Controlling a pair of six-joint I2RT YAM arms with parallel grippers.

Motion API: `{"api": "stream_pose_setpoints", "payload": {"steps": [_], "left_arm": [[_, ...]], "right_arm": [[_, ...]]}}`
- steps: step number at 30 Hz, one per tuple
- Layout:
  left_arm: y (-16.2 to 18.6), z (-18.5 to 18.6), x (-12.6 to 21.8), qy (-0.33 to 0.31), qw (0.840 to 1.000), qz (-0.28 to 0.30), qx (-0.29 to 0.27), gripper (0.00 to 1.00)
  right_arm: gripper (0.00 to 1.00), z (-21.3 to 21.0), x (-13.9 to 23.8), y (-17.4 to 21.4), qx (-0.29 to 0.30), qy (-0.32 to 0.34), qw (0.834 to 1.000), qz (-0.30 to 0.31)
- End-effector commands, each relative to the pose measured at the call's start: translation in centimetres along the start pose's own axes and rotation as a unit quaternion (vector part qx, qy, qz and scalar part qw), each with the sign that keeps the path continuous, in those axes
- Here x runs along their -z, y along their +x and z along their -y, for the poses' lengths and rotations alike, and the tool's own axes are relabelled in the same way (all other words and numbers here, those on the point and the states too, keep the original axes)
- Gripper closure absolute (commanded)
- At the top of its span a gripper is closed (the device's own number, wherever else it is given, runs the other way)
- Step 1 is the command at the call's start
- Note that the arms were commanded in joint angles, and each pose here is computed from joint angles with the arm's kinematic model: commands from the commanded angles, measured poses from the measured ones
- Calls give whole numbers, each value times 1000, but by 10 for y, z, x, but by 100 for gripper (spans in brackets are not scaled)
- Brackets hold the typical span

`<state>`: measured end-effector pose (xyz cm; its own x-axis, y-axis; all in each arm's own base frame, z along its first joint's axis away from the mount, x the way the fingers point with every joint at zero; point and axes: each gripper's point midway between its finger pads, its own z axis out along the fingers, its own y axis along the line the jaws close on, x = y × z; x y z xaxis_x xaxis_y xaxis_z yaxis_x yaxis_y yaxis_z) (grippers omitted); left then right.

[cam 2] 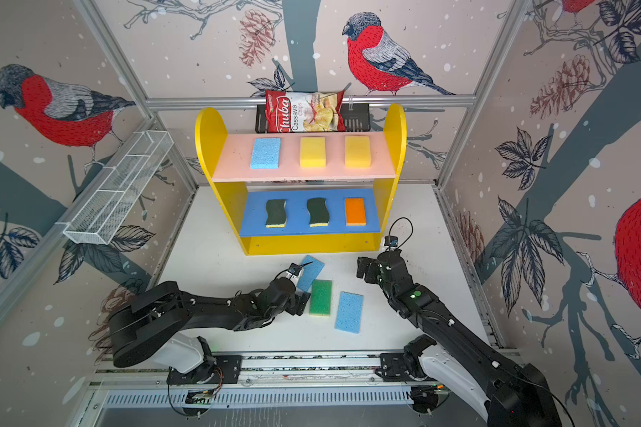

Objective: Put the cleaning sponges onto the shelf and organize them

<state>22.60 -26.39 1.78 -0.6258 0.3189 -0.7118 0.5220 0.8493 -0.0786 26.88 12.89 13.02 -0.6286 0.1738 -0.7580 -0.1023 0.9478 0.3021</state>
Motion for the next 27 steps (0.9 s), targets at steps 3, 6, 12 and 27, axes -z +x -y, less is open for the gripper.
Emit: {"api": "stream_pose_setpoints", "payload": {"steps": [3,6,12,27], "left_arm": [[31,-13,-3,-30,997,-63,-19,12],[33,-20,-4,-51,996,-66,-23,11],[35,-29,-3,-77,994,-71,-33,9],[33,-16,-26,-54,992,-79,-80,5]], "right_arm": [[4,-1,1,-2,-8,-5,1000,3],[4,-1,1,-2,-7,-5,1000,4],[4,1,2,-2,-8,-2,1000,3],[4,3,7,-3,-8,-1,1000,8]]}}
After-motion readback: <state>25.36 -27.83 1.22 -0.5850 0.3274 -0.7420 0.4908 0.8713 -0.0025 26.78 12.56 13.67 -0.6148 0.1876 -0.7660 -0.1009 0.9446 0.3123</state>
